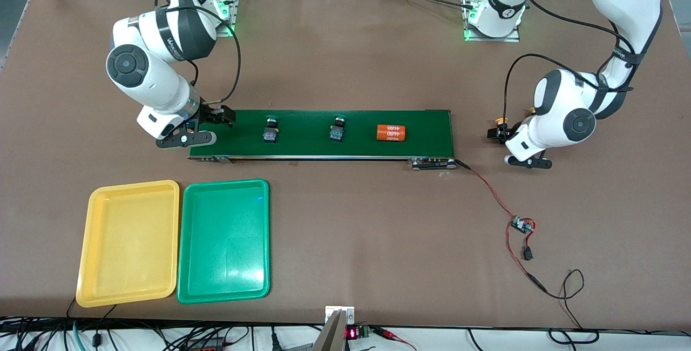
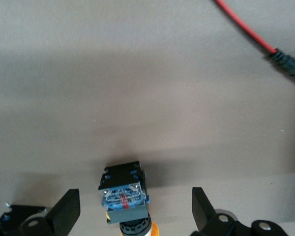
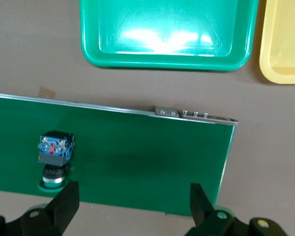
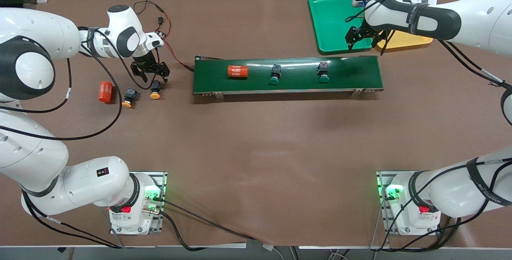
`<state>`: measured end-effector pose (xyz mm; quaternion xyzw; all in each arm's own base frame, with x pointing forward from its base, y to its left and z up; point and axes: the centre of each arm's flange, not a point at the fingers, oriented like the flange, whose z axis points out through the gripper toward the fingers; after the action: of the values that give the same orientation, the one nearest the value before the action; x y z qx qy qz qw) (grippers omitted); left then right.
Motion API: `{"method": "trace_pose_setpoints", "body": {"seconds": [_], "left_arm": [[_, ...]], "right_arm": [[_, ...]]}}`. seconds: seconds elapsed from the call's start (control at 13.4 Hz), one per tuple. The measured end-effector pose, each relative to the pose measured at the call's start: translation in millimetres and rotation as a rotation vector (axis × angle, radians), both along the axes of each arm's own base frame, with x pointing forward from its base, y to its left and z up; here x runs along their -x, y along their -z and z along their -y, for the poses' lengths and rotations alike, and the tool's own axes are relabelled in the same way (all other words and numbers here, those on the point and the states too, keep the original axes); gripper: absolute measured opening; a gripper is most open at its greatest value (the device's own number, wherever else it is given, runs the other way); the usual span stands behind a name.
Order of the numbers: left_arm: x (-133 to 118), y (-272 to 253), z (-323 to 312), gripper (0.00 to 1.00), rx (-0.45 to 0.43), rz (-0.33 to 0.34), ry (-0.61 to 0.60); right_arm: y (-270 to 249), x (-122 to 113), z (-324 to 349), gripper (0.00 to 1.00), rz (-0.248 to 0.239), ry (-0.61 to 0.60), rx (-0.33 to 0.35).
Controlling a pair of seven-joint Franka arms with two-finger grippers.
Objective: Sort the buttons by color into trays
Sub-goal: 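Grasp a belt button with the right gripper while the left gripper grasps another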
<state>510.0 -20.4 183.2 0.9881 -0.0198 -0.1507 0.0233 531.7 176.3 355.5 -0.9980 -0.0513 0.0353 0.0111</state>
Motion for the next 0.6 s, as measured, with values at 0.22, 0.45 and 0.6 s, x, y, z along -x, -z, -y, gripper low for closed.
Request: {"method": "trace_pose_setpoints", "body": {"seconds": [0.22,0.45,0.6], "left_arm": [[9,7,0,1.0,-0.007,-0.023,-0.02],[15,14,1,0.95,-0.007,-0.042,-0.025],[16,15,1,0.89,-0.007,-0.045,-0.026]], "right_arm": [[16,9,-8,1.0,0.018,0.134,0.004],[28,21,-37,1.0,0.017,0.222,0.013],[38,23,-46,1.0,0.017,0.222,0.016]]}}
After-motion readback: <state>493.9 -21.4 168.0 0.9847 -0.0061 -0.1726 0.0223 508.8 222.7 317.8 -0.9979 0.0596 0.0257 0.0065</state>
